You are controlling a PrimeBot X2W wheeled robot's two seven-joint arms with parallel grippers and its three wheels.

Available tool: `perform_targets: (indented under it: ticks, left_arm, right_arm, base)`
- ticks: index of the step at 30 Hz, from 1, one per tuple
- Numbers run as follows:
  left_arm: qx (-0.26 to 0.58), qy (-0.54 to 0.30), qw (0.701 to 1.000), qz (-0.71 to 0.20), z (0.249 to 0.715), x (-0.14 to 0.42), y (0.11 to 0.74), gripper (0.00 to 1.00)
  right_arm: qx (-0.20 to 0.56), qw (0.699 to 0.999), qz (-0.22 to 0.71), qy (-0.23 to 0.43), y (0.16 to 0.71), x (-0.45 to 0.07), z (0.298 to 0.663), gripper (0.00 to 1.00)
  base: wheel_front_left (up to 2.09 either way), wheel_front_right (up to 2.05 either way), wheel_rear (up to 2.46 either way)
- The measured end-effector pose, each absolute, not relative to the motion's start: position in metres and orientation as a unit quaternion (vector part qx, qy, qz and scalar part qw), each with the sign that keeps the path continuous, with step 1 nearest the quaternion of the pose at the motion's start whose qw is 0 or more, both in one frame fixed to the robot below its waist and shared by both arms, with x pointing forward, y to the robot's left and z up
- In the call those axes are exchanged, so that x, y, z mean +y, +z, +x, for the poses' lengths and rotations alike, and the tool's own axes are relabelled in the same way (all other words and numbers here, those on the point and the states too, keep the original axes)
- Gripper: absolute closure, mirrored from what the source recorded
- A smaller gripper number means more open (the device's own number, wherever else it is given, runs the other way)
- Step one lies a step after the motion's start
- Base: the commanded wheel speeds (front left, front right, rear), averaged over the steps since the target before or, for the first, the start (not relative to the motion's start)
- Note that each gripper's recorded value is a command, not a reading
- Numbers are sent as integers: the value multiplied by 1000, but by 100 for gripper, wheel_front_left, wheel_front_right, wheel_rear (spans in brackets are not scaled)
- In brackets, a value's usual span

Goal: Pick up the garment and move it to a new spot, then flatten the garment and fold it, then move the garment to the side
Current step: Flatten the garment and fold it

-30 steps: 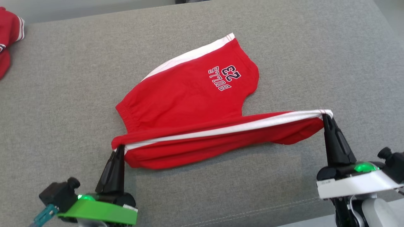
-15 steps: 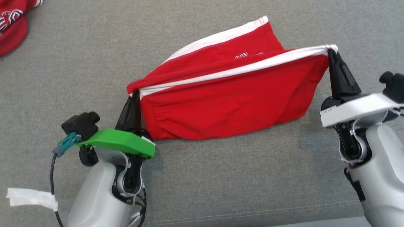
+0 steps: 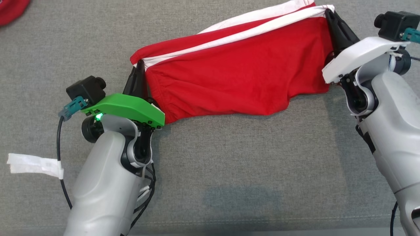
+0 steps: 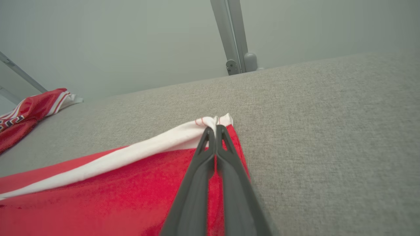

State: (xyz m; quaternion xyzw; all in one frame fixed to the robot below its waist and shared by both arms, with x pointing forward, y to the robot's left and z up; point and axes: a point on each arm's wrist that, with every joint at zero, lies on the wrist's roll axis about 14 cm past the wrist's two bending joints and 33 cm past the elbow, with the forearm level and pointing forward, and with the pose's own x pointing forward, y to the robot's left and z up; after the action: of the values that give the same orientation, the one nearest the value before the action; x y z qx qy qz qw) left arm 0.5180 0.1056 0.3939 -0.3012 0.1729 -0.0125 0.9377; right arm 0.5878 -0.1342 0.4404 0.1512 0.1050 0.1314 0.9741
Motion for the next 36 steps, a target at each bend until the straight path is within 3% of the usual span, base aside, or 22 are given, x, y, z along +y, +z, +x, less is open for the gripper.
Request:
perform_targets:
  ticks: [8, 9, 10, 11, 12, 14, 26, 36]
  left_arm:
    - [175, -6, 939, -296, 523, 108, 392, 98]
    - [174, -9, 940, -294, 523, 107, 392, 72]
    - [172, -12, 941, -291, 524, 106, 393, 53]
    - [168, -17, 943, -285, 524, 104, 395, 53]
    - [166, -24, 945, -280, 524, 101, 397, 2]
    - [158, -39, 950, -266, 523, 97, 402, 0]
    - [89, -61, 976, -191, 491, 108, 429, 0]
    - [64, -21, 983, -172, 454, 134, 445, 0]
  right_arm:
    - [143, 972, 130, 137, 424, -124, 607, 100]
    - [146, 971, 129, 137, 422, -124, 609, 100]
    - [147, 972, 126, 136, 421, -123, 610, 80]
    - [147, 972, 125, 137, 420, -122, 612, 80]
    - [146, 972, 125, 136, 420, -121, 613, 54]
    - [137, 973, 123, 137, 423, -119, 615, 0]
    - [89, 980, 99, 149, 452, -123, 611, 0]
    - [158, 974, 87, 138, 434, -147, 574, 0]
  base:
    - [0, 0, 0]
    - [0, 0, 0]
    - [0, 0, 0]
    - [0, 0, 0]
    - [0, 0, 0]
    - [0, 0, 0]
    - [0, 0, 0]
    - [0, 0, 0]
